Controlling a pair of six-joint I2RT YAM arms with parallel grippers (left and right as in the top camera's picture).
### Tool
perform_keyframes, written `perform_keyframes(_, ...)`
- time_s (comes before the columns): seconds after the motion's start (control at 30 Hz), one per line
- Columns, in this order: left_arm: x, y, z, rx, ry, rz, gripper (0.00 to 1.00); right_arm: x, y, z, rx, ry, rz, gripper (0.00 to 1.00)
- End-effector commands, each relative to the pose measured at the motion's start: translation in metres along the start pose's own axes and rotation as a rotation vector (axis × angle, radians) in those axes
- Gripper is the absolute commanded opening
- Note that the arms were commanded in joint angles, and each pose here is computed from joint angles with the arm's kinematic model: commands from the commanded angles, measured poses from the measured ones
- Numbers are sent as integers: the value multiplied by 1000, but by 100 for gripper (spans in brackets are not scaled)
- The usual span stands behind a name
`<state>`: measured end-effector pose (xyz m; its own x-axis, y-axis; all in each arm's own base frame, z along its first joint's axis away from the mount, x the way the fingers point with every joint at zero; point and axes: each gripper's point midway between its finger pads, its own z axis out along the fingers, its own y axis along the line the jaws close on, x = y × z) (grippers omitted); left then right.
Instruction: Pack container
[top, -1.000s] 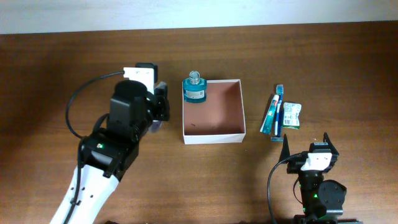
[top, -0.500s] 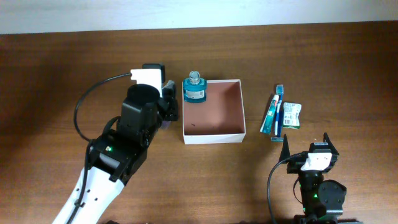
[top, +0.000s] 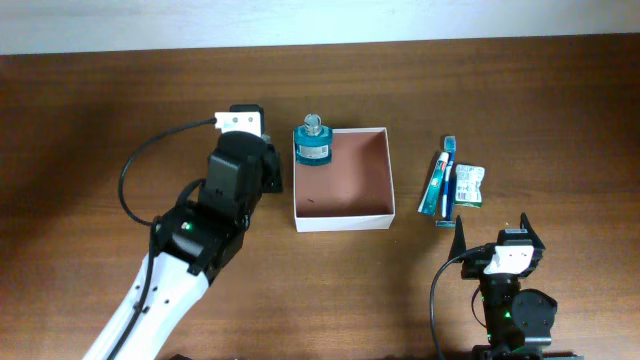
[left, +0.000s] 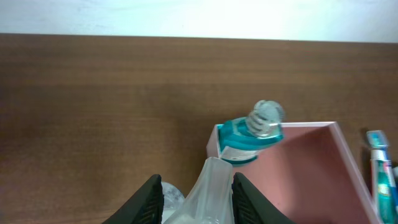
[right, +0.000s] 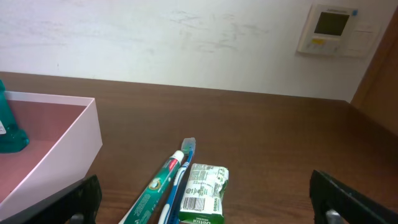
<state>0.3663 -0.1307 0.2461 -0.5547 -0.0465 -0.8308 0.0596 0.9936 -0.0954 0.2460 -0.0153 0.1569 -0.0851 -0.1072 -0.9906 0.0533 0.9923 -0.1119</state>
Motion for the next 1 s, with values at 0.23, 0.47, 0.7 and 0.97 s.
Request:
perform_keyframes(0.23, -2, 21, 32, 105, 51, 49, 30, 2, -1, 0, 3, 3, -3, 98)
perform_keyframes(0.47, -9, 20, 31, 317, 46, 68, 30, 2, -1, 0, 3, 3, -3, 98)
perform_keyframes(0.7, -2, 29, 29, 351, 66, 124, 30, 2, -1, 0, 3, 3, -3, 98)
perform_keyframes(0.97, 12, 31, 46, 348, 115, 139, 29, 2, -1, 0, 3, 3, -3, 98)
